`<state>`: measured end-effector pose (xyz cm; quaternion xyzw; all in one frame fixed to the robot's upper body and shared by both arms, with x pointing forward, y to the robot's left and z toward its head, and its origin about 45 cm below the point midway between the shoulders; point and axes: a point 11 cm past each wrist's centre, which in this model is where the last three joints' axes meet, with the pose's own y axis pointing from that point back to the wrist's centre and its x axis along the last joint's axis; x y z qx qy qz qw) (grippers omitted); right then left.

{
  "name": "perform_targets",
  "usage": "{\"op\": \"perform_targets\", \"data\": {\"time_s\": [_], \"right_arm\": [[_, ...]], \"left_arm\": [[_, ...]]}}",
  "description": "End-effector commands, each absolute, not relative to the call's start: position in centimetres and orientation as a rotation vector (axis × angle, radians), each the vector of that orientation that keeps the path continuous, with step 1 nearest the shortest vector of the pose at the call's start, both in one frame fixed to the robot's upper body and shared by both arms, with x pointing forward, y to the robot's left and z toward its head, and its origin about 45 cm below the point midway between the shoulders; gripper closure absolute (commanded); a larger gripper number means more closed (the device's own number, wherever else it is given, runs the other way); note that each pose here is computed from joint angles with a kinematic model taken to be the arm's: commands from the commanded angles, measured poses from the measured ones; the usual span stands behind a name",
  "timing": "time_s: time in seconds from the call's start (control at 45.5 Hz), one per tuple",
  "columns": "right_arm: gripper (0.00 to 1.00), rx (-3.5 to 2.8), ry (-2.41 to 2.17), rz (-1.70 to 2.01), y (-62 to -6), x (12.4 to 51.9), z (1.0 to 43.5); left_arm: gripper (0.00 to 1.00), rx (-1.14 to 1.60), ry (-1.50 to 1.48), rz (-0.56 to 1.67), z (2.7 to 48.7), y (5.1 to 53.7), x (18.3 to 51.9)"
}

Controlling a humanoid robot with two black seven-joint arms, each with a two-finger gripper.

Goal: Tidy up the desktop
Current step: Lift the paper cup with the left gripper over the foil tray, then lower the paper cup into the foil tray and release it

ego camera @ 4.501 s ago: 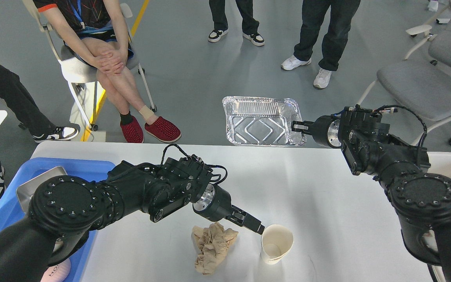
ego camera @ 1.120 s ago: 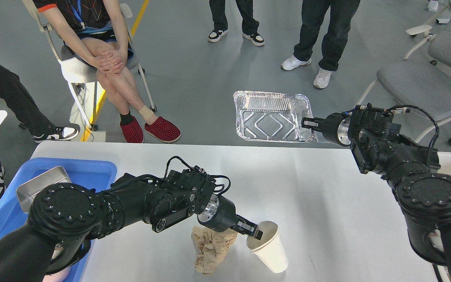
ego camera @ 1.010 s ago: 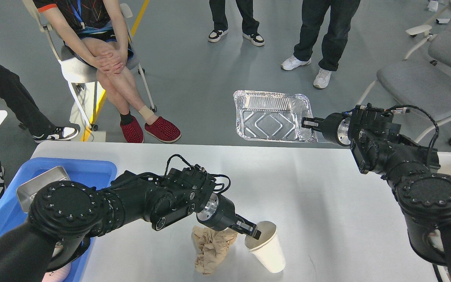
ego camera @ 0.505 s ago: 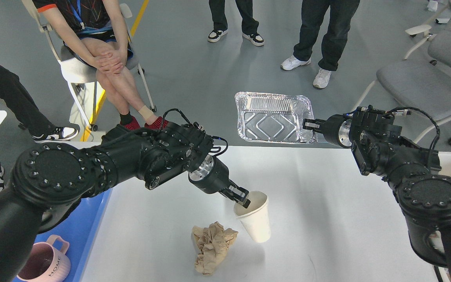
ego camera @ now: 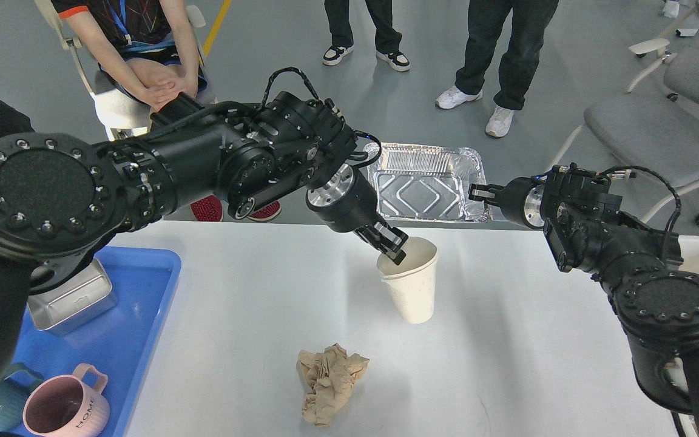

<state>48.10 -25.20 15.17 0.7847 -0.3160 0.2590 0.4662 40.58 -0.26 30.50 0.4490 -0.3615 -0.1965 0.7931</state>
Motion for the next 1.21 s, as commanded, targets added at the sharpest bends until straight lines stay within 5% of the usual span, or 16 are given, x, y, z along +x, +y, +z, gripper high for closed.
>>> {"op": "perform_targets", "data": {"time_s": [0.0, 0.198, 0.461, 0.79, 1.186], "right_arm": [[1.00, 1.927, -0.774, 0.632, -25.3, 48.0, 15.0], [1.00, 1.926, -0.776, 0.638, -25.1, 48.1, 15.2], [1.00, 1.928, -0.775, 0.637, -25.1, 48.1, 15.1], [1.00, 1.926, -0.780, 0.649, -25.0, 48.2, 15.4], [1.00, 1.930, -0.779, 0.653, -24.8, 48.3, 15.5]], "left_arm": [[0.99, 1.007, -0.841, -0.406, 36.0, -0.7, 41.2], [0.99, 0.997, -0.943, -0.346, 44.2, -1.8, 41.0], [0.99, 0.974, -1.033, -0.301, 49.3, -2.7, 40.2], [0.99, 0.995, -0.977, -0.171, 47.2, 0.2, 44.1], [0.99, 0.961, -0.963, -0.041, 39.3, 0.3, 47.4]]}}
